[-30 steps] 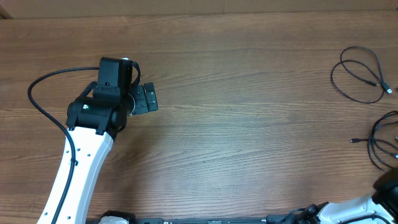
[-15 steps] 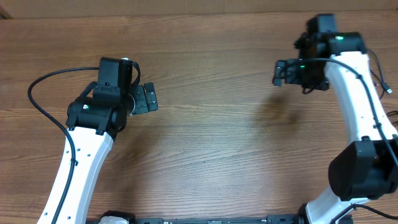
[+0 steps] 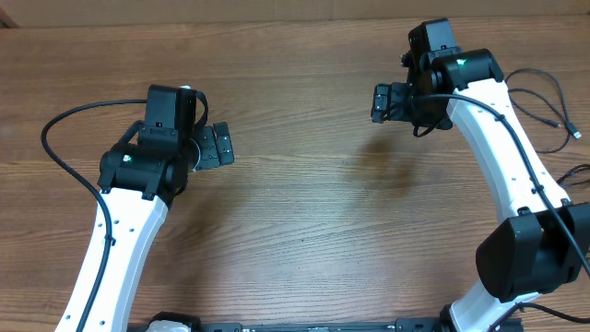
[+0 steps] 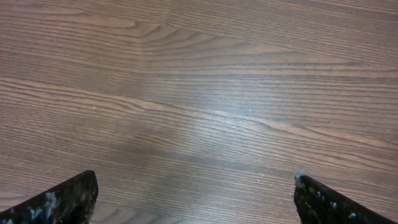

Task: Untangle cables

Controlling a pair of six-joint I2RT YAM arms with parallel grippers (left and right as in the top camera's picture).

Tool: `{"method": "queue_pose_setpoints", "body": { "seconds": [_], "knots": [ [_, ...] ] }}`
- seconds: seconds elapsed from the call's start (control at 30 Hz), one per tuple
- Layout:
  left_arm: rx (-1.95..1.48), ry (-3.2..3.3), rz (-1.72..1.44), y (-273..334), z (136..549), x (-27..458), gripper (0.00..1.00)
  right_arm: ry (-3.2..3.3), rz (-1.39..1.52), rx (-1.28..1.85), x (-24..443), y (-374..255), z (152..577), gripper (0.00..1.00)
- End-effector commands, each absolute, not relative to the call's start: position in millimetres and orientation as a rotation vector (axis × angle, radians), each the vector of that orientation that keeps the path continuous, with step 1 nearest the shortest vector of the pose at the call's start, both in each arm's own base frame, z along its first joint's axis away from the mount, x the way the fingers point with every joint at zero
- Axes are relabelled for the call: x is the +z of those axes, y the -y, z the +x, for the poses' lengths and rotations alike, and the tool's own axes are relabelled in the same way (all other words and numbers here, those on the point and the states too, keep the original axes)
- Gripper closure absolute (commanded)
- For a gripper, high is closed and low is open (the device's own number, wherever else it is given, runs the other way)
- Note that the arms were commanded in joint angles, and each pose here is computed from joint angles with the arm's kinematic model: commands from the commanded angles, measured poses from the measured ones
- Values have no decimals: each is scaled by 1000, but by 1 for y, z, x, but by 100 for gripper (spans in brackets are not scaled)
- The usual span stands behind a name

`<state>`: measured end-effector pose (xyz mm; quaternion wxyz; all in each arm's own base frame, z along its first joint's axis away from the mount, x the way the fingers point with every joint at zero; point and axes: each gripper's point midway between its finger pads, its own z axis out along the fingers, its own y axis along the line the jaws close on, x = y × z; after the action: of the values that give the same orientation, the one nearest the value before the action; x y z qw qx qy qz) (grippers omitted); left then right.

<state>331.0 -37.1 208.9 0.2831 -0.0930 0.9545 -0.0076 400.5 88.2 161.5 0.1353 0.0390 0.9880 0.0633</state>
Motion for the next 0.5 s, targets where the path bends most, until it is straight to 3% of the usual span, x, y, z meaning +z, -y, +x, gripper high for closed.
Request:
{"method": "queue_pose_setpoints", "body": {
  "seconds": [0.0, 0.47],
  "knots": [
    [-6, -2546, -243, 34, 333, 212, 0, -2860, 116, 206, 162, -92, 401, 0],
    [40, -2530, -255, 27, 329, 214, 0, -2860, 116, 206, 162, -92, 401, 0]
  ]
}}
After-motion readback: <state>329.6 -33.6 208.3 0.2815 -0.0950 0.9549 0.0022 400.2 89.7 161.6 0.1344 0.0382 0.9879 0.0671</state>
